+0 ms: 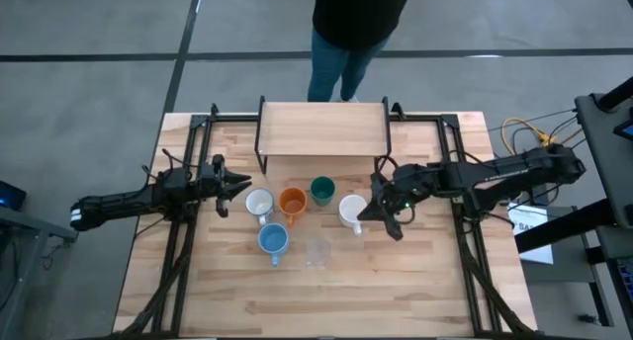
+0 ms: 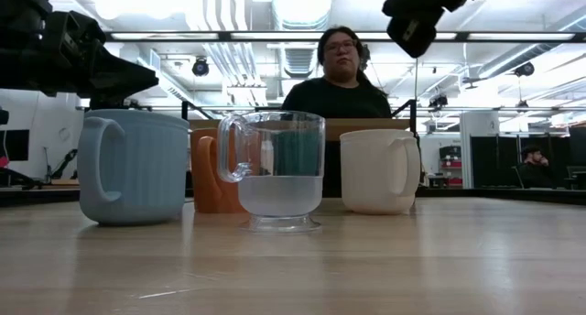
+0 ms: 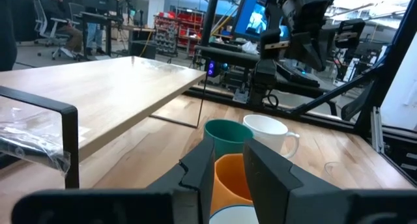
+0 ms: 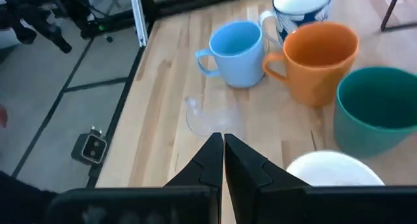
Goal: Stack small to large cups/mugs on shelf
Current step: Put the transparent mug on the shelf
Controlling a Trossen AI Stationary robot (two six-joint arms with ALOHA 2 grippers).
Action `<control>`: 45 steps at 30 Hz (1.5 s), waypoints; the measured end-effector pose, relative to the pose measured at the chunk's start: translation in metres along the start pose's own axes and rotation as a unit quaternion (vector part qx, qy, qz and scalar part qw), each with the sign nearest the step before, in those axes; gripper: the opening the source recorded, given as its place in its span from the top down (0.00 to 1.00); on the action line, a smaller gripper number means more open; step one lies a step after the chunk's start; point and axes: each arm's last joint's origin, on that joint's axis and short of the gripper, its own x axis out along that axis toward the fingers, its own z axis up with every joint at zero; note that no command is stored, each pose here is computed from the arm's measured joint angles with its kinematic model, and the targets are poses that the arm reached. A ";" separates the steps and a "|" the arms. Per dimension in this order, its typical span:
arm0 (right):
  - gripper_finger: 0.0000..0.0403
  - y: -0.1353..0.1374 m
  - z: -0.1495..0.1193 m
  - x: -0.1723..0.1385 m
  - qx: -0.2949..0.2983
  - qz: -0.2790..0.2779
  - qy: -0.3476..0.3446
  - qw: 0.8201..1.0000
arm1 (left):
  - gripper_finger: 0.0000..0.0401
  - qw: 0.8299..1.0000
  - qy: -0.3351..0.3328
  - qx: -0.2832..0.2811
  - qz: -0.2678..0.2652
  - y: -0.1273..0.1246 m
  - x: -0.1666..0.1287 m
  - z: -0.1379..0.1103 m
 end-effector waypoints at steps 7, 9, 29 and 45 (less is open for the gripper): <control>0.98 -0.001 0.006 0.001 -0.010 -0.008 0.032 0.999 | 0.83 1.000 0.000 0.000 0.000 0.000 0.000 0.000; 0.98 -0.001 0.006 0.004 -0.008 -0.010 0.043 0.999 | 0.83 1.000 0.000 0.000 0.000 0.000 0.000 0.000; 0.98 -0.002 0.018 0.025 -0.015 0.000 0.075 0.997 | 0.83 1.000 0.003 0.000 0.000 0.000 0.000 0.000; 0.98 0.000 0.038 0.052 -0.040 0.038 0.090 0.994 | 0.83 1.000 0.004 0.000 0.000 0.000 0.000 -0.001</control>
